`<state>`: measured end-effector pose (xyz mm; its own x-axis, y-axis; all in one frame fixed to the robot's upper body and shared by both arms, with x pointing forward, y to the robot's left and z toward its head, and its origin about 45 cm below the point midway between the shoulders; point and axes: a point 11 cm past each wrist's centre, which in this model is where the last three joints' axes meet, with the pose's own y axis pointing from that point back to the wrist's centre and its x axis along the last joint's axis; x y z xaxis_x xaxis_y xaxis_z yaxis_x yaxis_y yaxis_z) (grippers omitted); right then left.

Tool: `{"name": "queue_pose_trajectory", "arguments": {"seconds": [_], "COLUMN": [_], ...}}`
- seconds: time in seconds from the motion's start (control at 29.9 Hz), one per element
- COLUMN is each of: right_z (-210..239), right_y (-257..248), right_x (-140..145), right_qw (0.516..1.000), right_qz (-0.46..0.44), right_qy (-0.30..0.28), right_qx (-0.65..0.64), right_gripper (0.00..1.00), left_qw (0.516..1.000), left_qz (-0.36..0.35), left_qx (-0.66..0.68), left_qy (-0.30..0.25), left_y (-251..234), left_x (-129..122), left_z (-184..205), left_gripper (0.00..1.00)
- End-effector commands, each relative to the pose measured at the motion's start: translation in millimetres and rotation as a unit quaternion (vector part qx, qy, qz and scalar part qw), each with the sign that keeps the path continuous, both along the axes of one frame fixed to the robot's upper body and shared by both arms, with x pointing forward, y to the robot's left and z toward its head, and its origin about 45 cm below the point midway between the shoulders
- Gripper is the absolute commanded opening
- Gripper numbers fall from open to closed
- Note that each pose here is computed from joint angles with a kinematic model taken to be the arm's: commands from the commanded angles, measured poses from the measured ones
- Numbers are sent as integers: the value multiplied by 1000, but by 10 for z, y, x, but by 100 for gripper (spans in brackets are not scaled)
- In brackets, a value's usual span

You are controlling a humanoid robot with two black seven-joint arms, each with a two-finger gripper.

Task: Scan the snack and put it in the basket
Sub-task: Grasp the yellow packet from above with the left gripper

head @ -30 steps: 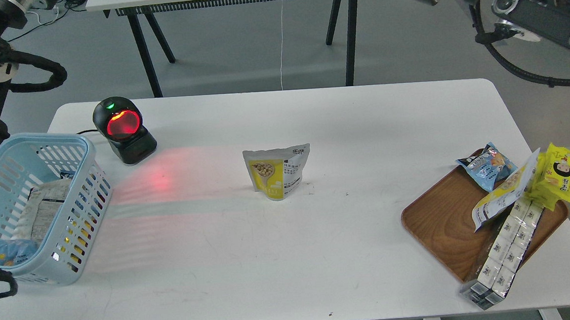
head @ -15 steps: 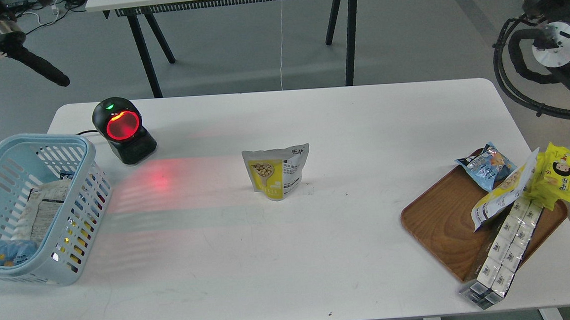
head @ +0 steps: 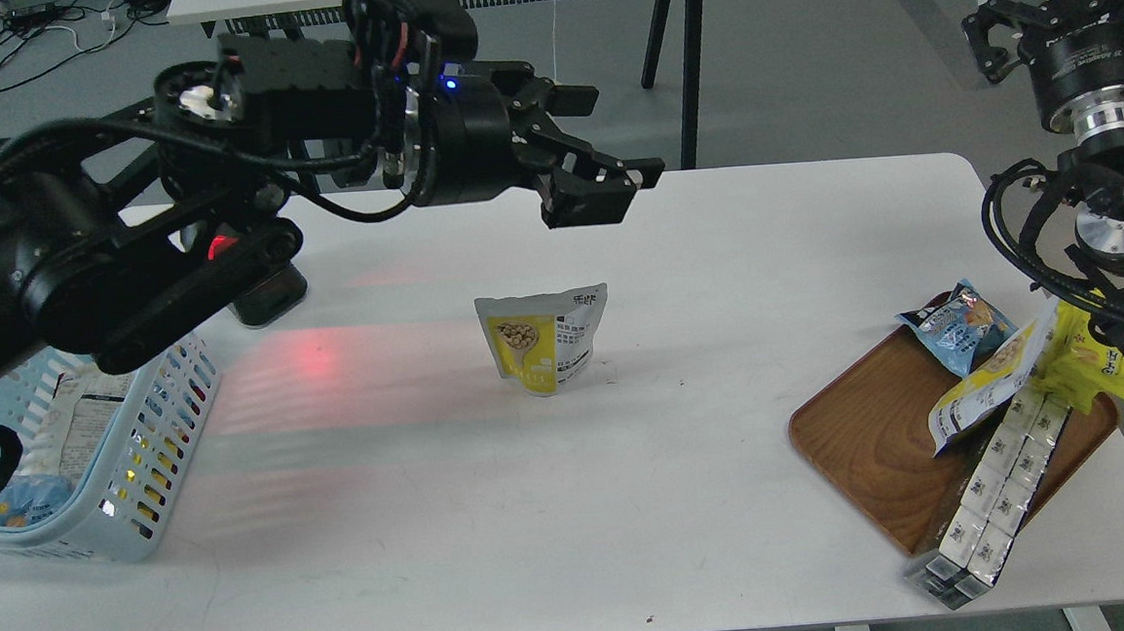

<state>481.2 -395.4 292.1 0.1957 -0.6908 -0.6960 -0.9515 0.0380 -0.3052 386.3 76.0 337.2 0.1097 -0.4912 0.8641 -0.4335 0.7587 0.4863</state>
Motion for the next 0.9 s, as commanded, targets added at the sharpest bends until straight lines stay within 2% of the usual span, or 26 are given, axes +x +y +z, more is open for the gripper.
{"name": "queue_pose_trajectory", "arguments": {"seconds": [0.0,0.2,0.43,0.47,0.53,0.87], "right_z": [-29,-2,-8,-7,0,1], "right_y": [5,10,39,62,75,88], "right_x": [-10,-16,-14,-11,-10,-6], "right_qw": [1000,1000,1000,1000,1000,1000], "right_qz": [1,4,6,9,11,12], "right_qy": [3,-1,-3,-3,-4,-4], "right_qx": [1,2,5,5,6,5], "right_gripper": [100,100,100,100,99,100], "left_qw": [997,990,982,982,982,981], "left_qz": [-23,-2,33,35,26,11], "left_qx": [78,142,183,183,182,186], "left_qy": [-10,21,37,37,43,56], "left_y": [-27,174,441,462,463,433], "left_x": [-86,-14,122,136,116,63], "left_z": [-398,-846,-1089,-1097,-1120,-1180], "left_gripper": [87,79,76,73,60,23]}}
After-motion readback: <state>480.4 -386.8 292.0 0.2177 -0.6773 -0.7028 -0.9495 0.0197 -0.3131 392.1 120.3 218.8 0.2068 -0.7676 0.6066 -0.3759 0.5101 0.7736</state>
